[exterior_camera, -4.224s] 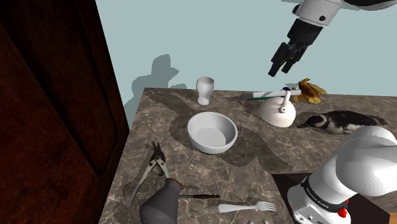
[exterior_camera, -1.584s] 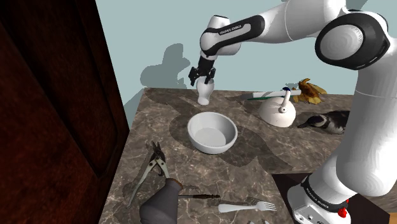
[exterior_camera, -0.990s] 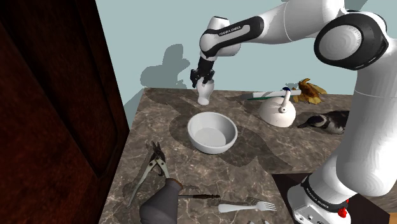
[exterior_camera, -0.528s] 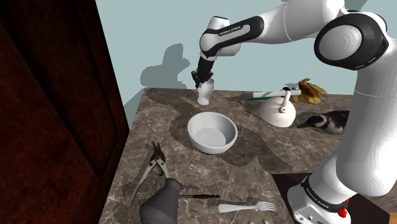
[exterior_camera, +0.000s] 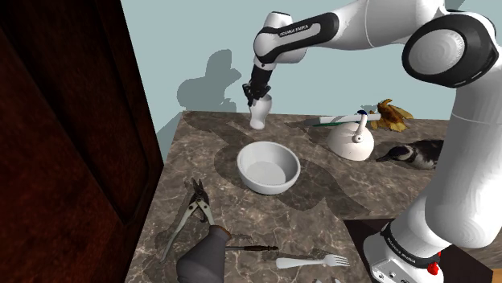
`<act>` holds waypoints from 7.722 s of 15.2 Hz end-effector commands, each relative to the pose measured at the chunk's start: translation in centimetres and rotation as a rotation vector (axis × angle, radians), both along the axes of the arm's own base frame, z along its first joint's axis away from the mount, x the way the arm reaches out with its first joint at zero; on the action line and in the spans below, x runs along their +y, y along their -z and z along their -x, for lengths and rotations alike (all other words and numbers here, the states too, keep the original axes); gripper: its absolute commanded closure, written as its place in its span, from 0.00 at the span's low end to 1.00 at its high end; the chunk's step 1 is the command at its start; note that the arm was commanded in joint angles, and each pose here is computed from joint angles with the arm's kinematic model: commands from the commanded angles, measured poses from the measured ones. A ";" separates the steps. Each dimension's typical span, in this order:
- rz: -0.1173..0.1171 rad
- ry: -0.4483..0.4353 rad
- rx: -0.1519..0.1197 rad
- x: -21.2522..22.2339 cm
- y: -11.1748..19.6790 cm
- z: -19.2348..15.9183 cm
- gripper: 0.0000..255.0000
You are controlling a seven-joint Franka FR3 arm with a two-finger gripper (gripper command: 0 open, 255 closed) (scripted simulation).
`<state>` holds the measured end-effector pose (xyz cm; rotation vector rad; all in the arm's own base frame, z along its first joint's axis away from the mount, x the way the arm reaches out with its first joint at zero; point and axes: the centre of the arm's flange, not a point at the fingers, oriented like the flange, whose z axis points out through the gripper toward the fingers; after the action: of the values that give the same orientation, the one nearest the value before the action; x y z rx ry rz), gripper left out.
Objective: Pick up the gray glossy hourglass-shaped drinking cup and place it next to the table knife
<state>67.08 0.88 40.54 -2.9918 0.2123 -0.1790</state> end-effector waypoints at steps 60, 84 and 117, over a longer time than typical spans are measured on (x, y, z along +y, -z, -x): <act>0.000 0.000 0.000 10.7 -19.5 29.8 1.00; 0.000 0.000 0.000 18.3 -15.9 51.3 1.00; 0.000 0.000 0.000 18.3 1.4 51.3 1.00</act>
<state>15.92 19.41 40.10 -2.9783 0.2099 -0.2044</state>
